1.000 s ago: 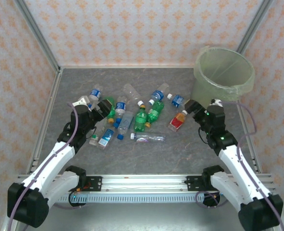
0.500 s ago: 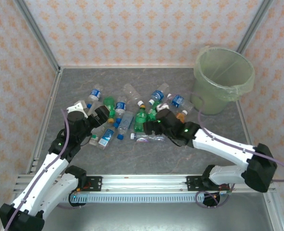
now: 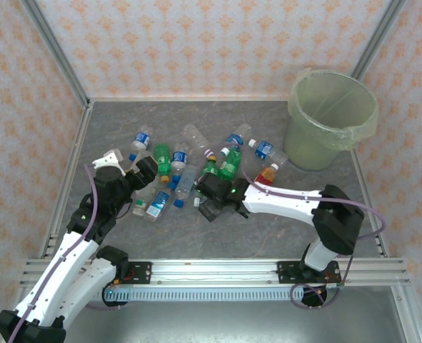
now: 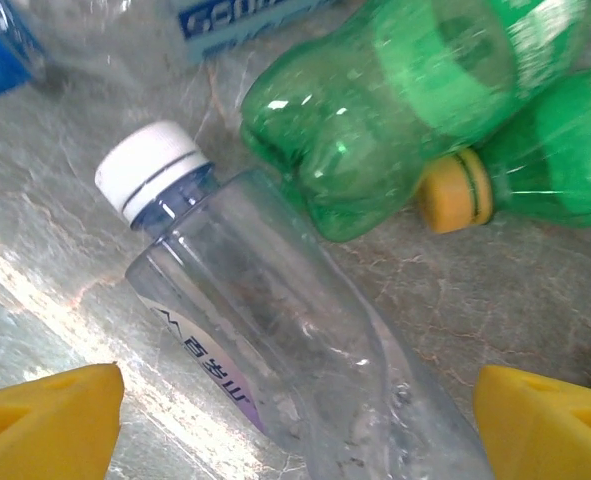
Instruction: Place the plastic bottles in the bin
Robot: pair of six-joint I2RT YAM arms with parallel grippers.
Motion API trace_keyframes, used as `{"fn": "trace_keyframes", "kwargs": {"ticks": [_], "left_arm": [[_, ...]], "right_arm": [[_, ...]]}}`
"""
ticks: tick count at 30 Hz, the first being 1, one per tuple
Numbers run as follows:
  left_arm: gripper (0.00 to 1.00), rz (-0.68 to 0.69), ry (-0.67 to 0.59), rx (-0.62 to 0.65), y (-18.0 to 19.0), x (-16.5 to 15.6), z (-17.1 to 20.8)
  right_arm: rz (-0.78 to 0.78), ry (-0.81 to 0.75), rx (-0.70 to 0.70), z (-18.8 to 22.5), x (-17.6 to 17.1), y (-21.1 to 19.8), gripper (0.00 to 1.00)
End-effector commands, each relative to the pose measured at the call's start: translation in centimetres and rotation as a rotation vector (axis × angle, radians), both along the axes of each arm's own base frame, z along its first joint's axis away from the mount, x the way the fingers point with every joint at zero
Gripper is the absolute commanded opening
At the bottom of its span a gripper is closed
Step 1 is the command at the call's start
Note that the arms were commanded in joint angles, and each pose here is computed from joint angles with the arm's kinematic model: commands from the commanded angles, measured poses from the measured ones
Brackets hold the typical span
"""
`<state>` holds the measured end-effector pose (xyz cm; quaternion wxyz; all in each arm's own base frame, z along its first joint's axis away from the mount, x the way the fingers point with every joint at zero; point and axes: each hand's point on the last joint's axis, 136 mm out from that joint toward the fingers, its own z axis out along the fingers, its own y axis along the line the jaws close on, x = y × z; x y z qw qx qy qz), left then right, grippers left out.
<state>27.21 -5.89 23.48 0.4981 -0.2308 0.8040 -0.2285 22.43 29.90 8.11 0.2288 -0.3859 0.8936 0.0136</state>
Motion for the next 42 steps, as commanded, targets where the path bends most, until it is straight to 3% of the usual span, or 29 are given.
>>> {"fn": "trace_keyframes", "kwargs": {"ticks": [1, 15, 23, 26, 33, 42], "left_arm": [[0.99, 0.009, -0.032, 0.018, 0.2, 0.1, 1.5], [0.99, 0.021, -0.026, 0.024, 0.3, 0.6, 1.5], [0.99, 0.024, -0.032, 0.022, 0.4, 0.6, 1.6], [0.99, 0.027, -0.032, 0.024, 0.4, 0.6, 1.7], [0.99, 0.027, -0.044, 0.020, 0.4, 0.8, 2.0], [0.99, -0.018, -0.110, -0.002, -0.7, 1.6, 4.3]], "right_arm": [[0.078, 0.001, -0.071, -0.4, 0.1, 0.5, 0.90], [0.154, 0.070, -0.205, -5.2, -0.4, 1.2, 0.72], [0.155, 0.077, -0.183, -5.4, -0.5, 1.9, 0.62], [0.152, 0.057, -0.158, -4.3, -0.2, 2.2, 0.52], [0.109, -0.003, -0.058, -0.6, 0.3, 2.8, 0.44], [-0.026, -0.084, 0.170, 6.5, 1.8, 2.6, 0.43]]}}
